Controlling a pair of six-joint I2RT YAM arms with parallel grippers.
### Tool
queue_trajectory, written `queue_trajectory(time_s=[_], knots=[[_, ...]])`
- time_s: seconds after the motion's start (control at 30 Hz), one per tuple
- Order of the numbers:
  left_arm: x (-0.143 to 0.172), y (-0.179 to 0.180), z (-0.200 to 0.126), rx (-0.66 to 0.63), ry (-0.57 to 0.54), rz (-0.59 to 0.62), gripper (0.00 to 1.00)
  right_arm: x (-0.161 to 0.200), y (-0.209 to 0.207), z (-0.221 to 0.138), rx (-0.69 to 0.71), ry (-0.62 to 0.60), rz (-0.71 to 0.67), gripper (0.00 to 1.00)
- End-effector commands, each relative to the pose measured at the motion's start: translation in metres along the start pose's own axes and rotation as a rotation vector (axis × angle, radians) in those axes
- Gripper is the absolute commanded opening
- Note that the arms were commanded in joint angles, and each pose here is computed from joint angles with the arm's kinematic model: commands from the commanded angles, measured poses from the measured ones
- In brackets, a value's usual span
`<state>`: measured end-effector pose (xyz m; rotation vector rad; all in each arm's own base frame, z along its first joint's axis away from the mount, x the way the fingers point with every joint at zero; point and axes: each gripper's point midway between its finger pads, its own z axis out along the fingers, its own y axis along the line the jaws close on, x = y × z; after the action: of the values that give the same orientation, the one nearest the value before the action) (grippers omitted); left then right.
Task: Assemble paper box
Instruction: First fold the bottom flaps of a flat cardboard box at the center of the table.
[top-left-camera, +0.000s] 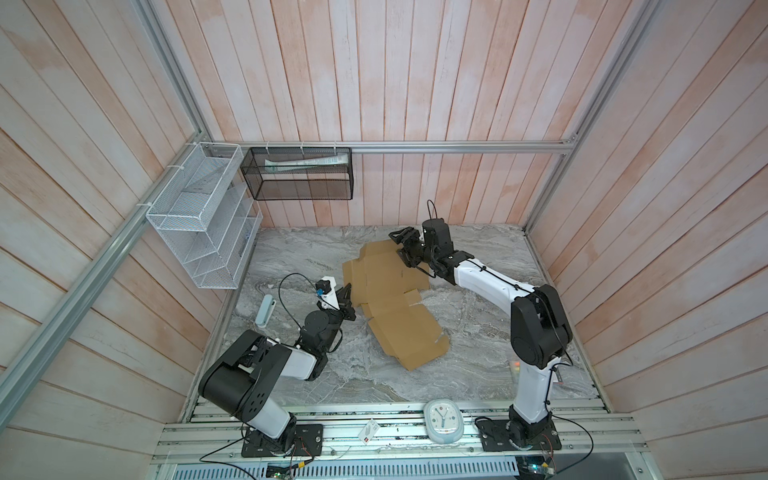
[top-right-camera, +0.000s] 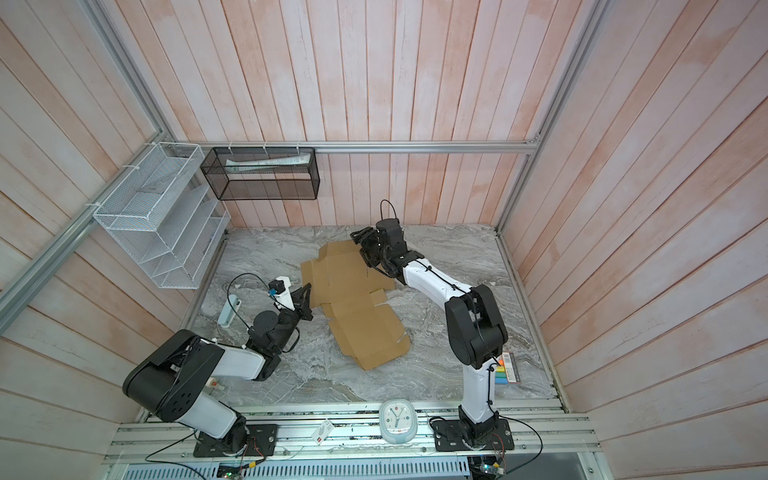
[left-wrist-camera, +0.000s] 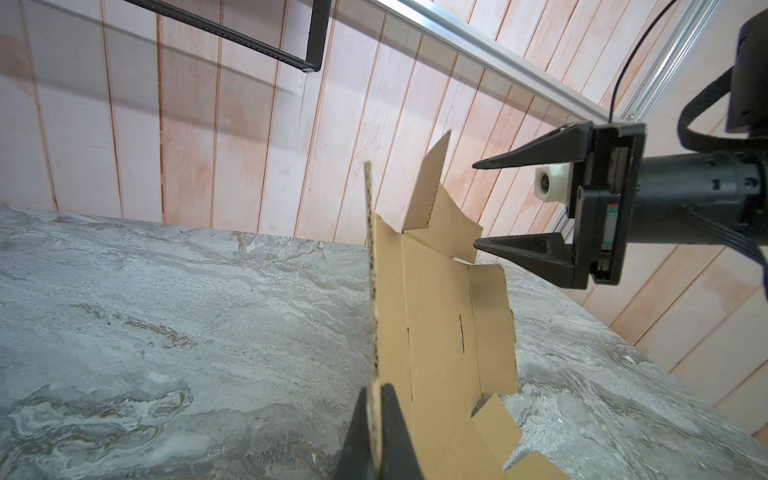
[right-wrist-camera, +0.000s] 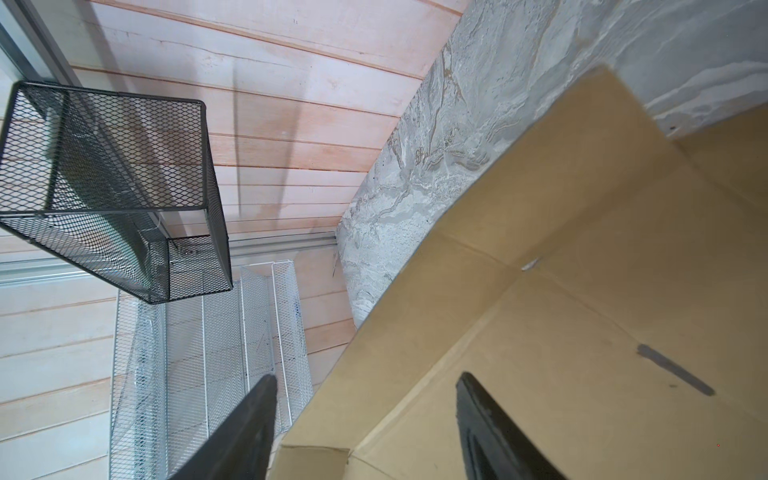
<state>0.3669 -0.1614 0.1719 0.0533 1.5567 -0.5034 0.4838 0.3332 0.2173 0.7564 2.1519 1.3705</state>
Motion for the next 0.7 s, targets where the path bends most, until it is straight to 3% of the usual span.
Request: queue_trajectory(time_s=[0.0,0.67], knots=[[-0.008,-0.003,-0.002,0.008,-0.044,0.019,0.00,-0.003,0.001,0.000,-0.010,-0.002,0.018,0.69],[-0.013,-0.026,0.000,0.048,-0.064,0.104,0.00,-0.001,-0.011,0.002,0.041,0.010,0.177,0.66]])
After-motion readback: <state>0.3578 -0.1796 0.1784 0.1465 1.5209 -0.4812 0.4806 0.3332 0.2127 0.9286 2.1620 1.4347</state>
